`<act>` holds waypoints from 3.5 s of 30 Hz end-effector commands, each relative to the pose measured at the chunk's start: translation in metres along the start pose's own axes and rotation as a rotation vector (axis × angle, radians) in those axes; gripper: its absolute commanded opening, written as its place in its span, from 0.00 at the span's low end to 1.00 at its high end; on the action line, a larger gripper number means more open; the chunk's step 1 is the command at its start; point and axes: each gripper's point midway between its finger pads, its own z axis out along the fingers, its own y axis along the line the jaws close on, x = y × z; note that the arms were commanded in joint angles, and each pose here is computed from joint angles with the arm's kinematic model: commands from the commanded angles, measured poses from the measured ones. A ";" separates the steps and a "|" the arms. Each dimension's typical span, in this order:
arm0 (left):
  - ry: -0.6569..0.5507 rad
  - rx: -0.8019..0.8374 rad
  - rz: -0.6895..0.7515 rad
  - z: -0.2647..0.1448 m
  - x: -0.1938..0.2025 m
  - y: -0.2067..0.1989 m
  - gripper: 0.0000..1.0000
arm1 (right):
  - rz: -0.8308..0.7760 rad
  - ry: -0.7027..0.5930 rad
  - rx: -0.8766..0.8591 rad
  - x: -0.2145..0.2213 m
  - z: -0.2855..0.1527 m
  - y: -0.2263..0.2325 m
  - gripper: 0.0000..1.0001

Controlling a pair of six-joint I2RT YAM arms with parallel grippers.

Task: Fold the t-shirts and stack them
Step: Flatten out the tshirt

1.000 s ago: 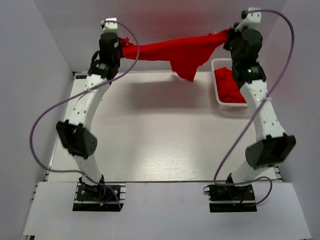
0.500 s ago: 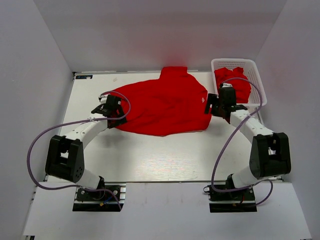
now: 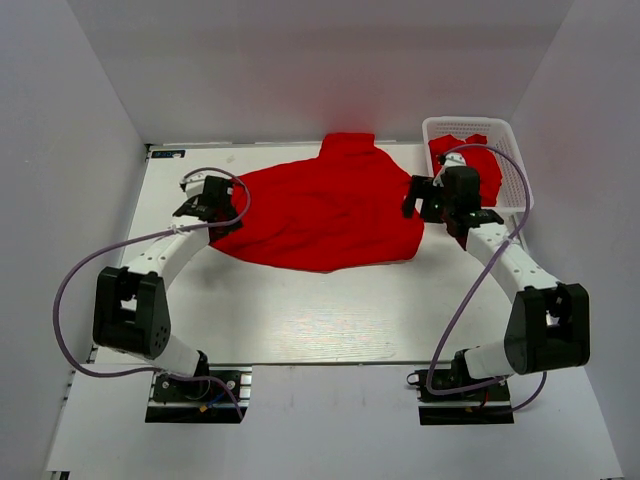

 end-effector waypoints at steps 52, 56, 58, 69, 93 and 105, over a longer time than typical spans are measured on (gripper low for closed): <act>0.088 0.090 -0.010 -0.007 0.026 -0.004 1.00 | 0.033 -0.010 -0.232 0.030 -0.021 0.080 0.90; 0.127 0.018 -0.057 0.028 0.016 -0.001 1.00 | 0.024 -0.003 -0.247 0.000 0.008 0.095 0.90; 0.158 0.007 -0.065 0.043 0.019 -0.002 1.00 | 0.008 0.001 -0.265 -0.017 0.023 0.104 0.90; 0.239 0.071 -0.137 0.088 0.035 -0.011 1.00 | -0.012 0.066 -0.232 -0.008 0.046 0.098 0.90; 0.245 0.238 -0.030 0.088 0.061 -0.032 0.00 | -0.109 -0.039 0.034 -0.077 0.166 0.063 0.90; 0.162 0.297 -0.011 0.070 0.040 -0.034 0.00 | -0.146 -0.168 -0.030 -0.100 0.246 0.072 0.90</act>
